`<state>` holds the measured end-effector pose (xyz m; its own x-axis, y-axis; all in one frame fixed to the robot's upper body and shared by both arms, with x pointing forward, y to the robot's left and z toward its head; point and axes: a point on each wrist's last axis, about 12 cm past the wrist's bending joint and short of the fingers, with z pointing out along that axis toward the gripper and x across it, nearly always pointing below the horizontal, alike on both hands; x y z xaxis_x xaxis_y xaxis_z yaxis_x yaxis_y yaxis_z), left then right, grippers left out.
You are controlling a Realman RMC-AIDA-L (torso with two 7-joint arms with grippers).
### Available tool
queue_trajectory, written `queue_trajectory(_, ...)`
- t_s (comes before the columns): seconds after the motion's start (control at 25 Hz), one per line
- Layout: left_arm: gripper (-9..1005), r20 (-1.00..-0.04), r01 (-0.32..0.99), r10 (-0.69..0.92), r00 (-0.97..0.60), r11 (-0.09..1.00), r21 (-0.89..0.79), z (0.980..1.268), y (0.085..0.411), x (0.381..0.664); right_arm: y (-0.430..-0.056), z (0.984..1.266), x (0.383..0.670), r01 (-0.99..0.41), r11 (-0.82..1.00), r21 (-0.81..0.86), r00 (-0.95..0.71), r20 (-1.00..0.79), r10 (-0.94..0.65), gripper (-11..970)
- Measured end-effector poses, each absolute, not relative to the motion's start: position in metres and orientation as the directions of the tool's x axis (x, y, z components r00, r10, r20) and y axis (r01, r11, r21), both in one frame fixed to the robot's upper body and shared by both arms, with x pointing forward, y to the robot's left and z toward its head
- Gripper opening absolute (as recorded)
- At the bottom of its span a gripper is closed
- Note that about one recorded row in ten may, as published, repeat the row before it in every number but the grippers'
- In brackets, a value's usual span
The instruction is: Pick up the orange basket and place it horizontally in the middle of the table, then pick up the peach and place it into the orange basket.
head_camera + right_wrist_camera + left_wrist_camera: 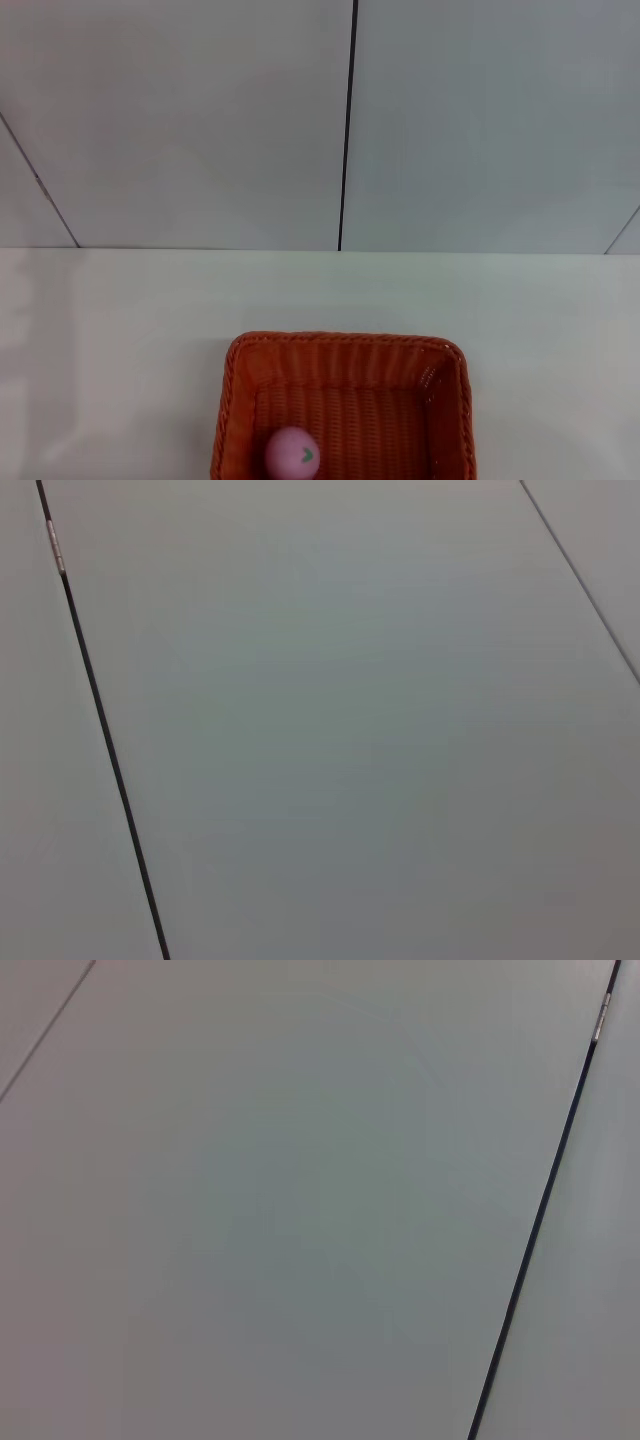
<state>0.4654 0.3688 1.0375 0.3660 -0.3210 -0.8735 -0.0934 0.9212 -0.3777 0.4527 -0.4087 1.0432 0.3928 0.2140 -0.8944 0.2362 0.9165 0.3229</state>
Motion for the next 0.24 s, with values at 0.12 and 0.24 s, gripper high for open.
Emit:
queue_trajectory(0.12,8,-0.874,-0.093,-0.321,0.366,0.921,-0.378,1.0375,0.3688,0.4654,-0.4087,1.0432,0.4527,0.236,0.917,0.323,0.393,-0.894,0.214,-1)
queue_trajectory(0.24,8,-0.873,-0.093,-0.321,0.366,0.921,-0.378,1.0375,0.3688,0.4654,-0.4087,1.0432,0.4527,0.236,0.917,0.323,0.393,-0.894,0.214,-1)
